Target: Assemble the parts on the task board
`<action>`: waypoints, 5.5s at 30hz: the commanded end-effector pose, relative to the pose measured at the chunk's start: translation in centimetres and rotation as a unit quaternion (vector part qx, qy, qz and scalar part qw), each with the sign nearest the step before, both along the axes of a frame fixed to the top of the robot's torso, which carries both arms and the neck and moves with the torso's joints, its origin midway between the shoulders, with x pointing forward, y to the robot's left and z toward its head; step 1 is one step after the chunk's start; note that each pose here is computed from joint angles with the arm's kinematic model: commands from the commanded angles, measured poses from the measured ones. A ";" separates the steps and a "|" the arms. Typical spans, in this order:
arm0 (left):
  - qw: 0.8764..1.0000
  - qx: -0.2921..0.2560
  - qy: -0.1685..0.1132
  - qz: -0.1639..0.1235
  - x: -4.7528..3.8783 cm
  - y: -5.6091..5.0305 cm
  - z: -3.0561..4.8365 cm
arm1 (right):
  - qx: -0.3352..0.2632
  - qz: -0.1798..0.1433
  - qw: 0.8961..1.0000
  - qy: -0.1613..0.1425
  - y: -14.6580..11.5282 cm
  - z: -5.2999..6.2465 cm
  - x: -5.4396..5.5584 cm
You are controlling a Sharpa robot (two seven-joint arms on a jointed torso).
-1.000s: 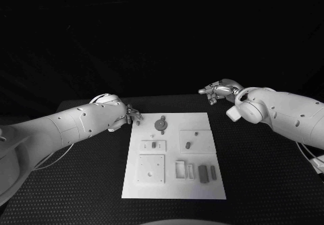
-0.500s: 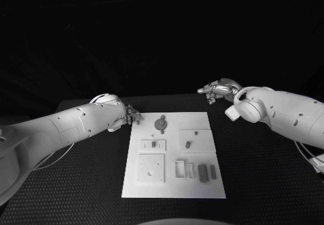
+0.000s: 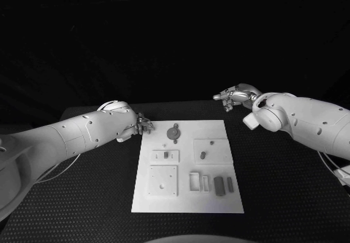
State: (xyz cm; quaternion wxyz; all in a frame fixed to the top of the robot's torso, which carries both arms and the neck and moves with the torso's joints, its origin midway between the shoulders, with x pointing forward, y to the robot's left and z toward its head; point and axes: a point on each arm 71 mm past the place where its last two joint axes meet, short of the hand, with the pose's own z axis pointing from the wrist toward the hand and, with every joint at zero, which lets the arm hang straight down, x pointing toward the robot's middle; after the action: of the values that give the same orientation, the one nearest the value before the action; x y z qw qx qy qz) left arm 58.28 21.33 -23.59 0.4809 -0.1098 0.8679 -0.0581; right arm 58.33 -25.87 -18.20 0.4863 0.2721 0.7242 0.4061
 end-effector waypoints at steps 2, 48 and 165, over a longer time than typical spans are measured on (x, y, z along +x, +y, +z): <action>1.000 -0.004 0.008 -0.008 -0.07 -0.4 -0.12 | 0.003 0.008 1.000 0.000 0.3 0.0 0.0; 1.000 -0.018 -0.005 0.001 0.09 0.2 -0.55 | 0.004 0.009 1.000 0.005 0.3 -0.1 0.0; 0.998 -0.068 0.012 -0.015 -10.59 -3.1 -3.26 | 0.002 0.007 1.000 0.015 -0.6 -0.7 -0.5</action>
State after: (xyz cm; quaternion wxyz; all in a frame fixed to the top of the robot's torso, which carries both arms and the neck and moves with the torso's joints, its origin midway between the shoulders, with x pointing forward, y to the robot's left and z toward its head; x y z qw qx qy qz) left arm 47.76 18.43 -26.78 0.4627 -0.1369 0.8671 -0.1235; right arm 57.83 -26.66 -18.83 0.4781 0.2790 0.7298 0.4012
